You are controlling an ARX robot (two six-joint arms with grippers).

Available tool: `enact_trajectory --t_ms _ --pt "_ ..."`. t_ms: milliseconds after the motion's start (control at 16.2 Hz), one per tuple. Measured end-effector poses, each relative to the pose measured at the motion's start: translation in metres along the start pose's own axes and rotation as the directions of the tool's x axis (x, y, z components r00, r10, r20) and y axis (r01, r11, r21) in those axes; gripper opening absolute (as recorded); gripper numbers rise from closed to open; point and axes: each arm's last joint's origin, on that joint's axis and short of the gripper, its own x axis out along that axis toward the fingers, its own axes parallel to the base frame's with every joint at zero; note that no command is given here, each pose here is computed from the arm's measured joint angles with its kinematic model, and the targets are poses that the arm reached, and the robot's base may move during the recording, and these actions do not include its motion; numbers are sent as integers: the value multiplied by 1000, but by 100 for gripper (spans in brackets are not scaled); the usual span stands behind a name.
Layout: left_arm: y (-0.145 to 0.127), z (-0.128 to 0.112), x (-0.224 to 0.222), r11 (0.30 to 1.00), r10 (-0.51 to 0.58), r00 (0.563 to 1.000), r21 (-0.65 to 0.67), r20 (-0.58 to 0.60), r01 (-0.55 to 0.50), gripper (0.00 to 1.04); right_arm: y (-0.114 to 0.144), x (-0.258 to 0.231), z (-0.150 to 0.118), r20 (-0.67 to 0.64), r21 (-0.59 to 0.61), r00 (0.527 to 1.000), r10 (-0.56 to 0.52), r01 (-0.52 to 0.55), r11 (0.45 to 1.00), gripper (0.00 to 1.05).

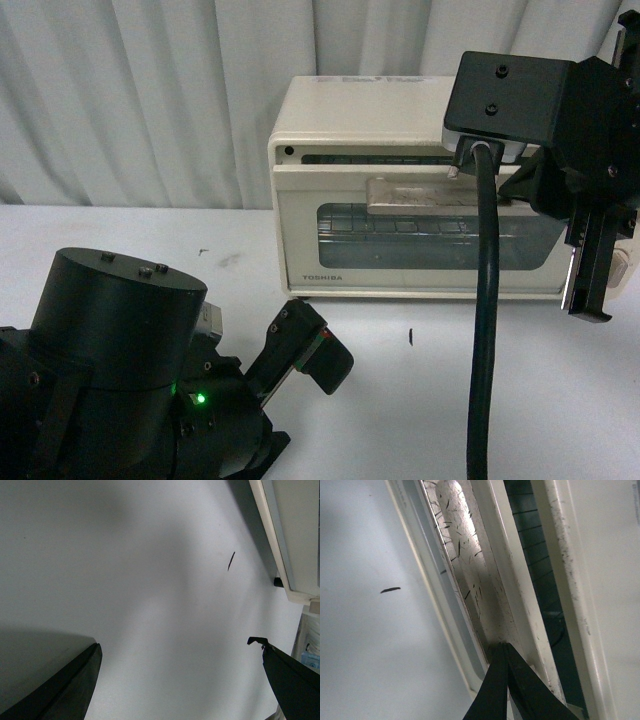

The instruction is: Open oven

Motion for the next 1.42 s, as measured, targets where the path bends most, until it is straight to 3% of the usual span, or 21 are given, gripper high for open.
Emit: enact_trajectory --t_ms 432,802,987,1172,1419 --pt "0 0 0 1000 0 1000 0 0 0 98 22 -18 9 22 118 975 220 -221 968 2" --pt "0 -2 0 1000 -2 1000 22 -13 2 98 8 -49 18 76 129 977 201 -209 969 2" --pt "0 -2 0 1000 -3 1000 22 -13 3 98 -6 -58 27 132 128 983 126 -143 981 2" --pt "0 -2 0 1000 -3 1000 22 -13 3 98 -34 -79 42 216 160 976 -39 4 987 31" --pt "0 -2 0 1000 -3 1000 22 -13 3 98 -34 -80 42 213 168 977 -36 -1 986 76"
